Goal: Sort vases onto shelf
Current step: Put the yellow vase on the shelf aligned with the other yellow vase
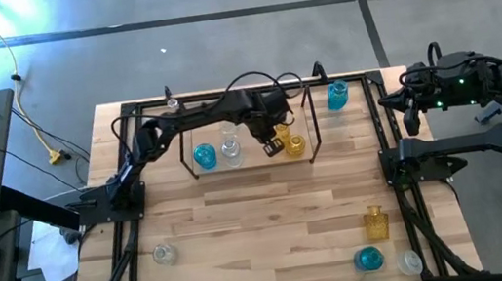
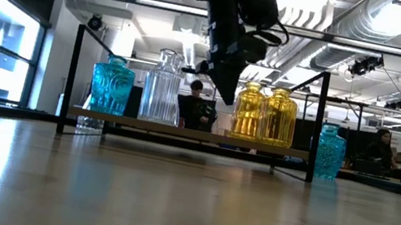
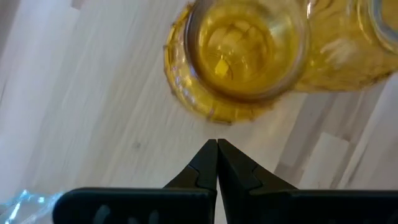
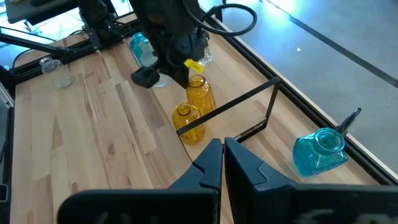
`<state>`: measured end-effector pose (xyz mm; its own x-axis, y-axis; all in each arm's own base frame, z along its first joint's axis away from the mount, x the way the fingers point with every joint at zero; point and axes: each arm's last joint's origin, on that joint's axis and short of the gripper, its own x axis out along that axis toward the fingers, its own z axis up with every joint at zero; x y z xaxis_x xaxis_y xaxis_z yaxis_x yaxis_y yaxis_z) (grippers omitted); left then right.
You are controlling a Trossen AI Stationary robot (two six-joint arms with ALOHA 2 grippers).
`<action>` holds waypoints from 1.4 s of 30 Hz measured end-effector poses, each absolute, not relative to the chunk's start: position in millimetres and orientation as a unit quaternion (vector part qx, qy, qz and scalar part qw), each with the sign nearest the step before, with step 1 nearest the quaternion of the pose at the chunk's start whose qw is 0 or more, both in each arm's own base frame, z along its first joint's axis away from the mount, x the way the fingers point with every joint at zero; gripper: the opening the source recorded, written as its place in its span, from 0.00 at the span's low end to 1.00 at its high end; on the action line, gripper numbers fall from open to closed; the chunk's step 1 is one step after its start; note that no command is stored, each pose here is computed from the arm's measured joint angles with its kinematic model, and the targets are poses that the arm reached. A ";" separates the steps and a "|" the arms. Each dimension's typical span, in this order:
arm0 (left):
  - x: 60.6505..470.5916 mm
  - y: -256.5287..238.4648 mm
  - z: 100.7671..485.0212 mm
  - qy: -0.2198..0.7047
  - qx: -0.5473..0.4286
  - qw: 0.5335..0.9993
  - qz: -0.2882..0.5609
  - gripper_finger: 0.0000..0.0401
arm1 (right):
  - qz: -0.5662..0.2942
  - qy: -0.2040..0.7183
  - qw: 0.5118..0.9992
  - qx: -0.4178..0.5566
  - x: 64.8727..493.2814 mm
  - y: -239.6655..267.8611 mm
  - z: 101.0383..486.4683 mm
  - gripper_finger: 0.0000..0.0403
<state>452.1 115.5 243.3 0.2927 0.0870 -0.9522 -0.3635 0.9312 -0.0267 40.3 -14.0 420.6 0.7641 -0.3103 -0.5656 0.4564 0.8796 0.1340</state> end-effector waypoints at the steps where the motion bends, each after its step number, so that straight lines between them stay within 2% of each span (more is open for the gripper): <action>1: 453.0 115.3 242.4 0.577 -0.118 0.796 0.140 0.00 | -0.206 0.275 0.930 0.133 40.3 -14.0 420.5 0.00; 13: 452.0 129.9 243.0 0.564 -0.113 0.803 0.157 0.00 | -0.204 0.275 0.930 0.134 40.4 -13.9 420.5 0.00; 22: 462.1 130.4 247.1 0.518 -0.125 0.835 0.140 0.00 | -0.207 0.275 0.929 0.134 40.3 -14.0 420.5 0.00; 37: 459.7 143.0 248.2 0.509 -0.128 0.835 0.165 0.00 | -0.211 0.272 0.928 0.143 40.3 -14.1 420.5 0.00; 42: 454.3 140.6 245.6 0.535 -0.142 0.818 0.157 0.00 | -0.209 0.272 0.928 0.145 40.3 -13.9 420.5 0.00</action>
<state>454.3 140.6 245.6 0.3779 0.1058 -0.9198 -0.4093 0.9102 -0.0635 40.3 -13.9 420.5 0.7642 -0.3094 -0.5660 0.4670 0.8707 0.1545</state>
